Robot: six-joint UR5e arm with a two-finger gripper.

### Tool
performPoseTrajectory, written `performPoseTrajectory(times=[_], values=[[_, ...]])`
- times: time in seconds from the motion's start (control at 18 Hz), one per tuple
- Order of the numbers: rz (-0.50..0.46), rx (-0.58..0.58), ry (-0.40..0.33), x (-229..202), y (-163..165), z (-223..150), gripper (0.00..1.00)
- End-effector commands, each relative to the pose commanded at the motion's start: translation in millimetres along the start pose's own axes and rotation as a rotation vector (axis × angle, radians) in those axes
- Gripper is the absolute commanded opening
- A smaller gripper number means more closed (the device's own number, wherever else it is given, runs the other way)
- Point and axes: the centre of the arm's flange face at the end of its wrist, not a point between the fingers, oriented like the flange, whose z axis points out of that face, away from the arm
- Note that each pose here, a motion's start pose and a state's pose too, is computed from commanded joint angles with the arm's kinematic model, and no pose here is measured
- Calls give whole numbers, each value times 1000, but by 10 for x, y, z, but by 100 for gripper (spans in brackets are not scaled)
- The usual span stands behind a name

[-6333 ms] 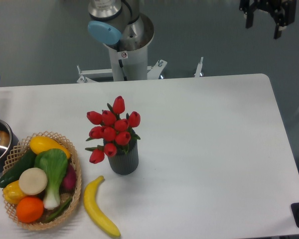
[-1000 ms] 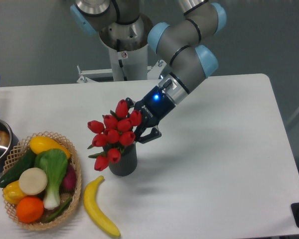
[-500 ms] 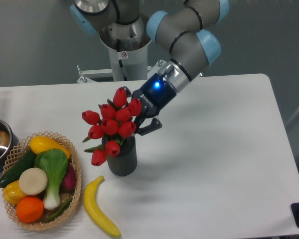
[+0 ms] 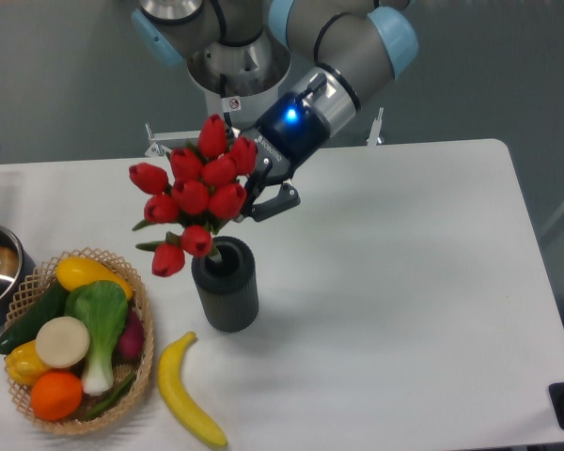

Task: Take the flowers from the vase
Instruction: 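Lift the tulip bunch up out of the vase and carry it away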

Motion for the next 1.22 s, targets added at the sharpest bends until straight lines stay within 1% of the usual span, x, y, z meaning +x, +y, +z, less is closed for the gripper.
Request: performPoseTrajectory(times=[0.11,0.22,0.44,0.67,0.89,1.0,1.11,1.22], values=[[25,7,-18,-37,-264,-90,48],[16,12,-35,-92,-437,-177,48],[6,17,-87,-221,-647,-437,48],[-12,-10,-197,-427,-637,-926,48],[-44,-115,-357,-663,-425,-1524,48],[-34,-145,-411,-754,-457,-1747,48],[-37,-200,-480,-832,-425,-2014,48],[-35,-226,-496,-958,-328,-2102,47]])
